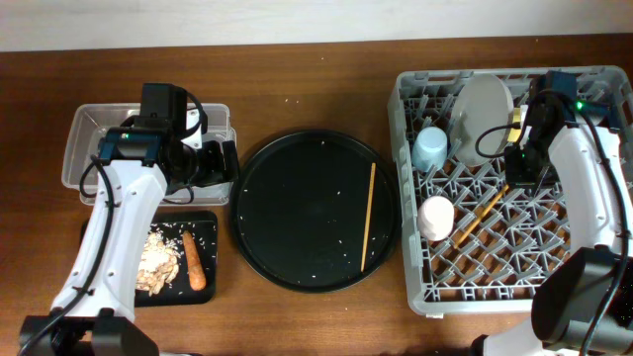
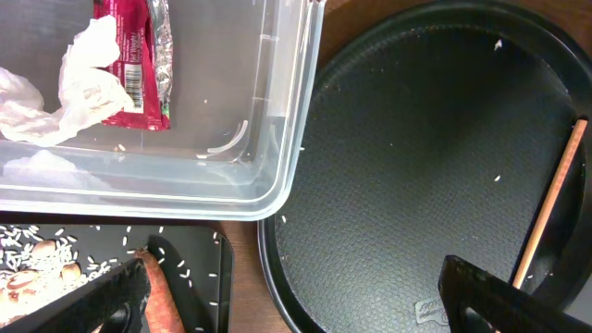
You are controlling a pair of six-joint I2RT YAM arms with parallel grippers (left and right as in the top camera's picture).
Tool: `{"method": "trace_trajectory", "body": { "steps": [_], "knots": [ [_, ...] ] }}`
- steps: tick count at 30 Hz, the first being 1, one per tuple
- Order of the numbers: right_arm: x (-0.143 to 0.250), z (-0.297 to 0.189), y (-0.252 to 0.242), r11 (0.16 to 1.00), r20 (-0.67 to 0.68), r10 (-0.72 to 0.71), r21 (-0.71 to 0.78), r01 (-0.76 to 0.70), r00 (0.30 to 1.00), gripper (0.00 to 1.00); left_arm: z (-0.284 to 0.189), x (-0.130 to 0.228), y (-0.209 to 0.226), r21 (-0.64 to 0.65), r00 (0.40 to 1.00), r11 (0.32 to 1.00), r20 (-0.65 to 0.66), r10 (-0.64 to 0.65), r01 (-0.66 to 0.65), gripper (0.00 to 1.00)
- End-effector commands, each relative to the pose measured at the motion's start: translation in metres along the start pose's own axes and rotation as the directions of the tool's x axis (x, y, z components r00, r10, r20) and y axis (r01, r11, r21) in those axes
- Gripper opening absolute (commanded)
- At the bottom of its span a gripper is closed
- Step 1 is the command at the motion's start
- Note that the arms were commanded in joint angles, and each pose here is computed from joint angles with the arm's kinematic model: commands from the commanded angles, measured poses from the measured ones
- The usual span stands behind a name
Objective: Sort waste into correct bins and load items into the dishwasher rack
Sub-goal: 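Lay the chopstick diagonally in the rack and open the right gripper, then grasp the second wooden chopstick with the right gripper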
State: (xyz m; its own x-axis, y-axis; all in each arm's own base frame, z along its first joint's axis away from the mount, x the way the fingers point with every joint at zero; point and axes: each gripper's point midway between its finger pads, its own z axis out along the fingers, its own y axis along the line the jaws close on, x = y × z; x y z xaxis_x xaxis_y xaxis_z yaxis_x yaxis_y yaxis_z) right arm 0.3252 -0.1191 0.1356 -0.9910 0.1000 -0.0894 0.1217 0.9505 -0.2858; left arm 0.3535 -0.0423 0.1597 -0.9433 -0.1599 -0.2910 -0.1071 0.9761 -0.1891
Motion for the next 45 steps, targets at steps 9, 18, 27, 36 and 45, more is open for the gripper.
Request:
{"method": "trace_trajectory", "body": {
  "steps": [9,18,27,36,45],
  "knots": [
    [0.010,-0.056,0.096,0.804,-0.022,0.005,-0.595,-0.016,1.000,0.04,0.000,-0.001,0.000,-0.002,1.000,1.000,0.003,0.011,-0.011,0.99],
    [0.045,-0.107,0.196,0.643,-0.083,-0.172,-0.764,0.048,0.982,0.07,0.000,-0.001,0.000,-0.003,1.000,1.000,0.003,0.011,-0.011,0.99],
    [0.044,-0.077,0.253,0.952,0.005,-0.023,-0.304,0.023,1.000,0.34,0.000,-0.001,0.000,-0.002,1.000,1.000,0.003,0.011,-0.011,0.99],
    [0.041,-0.023,0.284,0.969,-0.030,-0.049,-0.243,0.041,0.998,0.42,0.000,-0.001,0.000,-0.003,1.000,1.000,0.003,0.011,-0.011,0.99],
    [0.043,0.051,0.308,0.961,0.036,-0.026,-0.275,0.035,0.999,0.20,0.000,-0.001,0.000,-0.002,1.000,1.000,0.003,0.011,-0.011,0.99]
  ]
}}
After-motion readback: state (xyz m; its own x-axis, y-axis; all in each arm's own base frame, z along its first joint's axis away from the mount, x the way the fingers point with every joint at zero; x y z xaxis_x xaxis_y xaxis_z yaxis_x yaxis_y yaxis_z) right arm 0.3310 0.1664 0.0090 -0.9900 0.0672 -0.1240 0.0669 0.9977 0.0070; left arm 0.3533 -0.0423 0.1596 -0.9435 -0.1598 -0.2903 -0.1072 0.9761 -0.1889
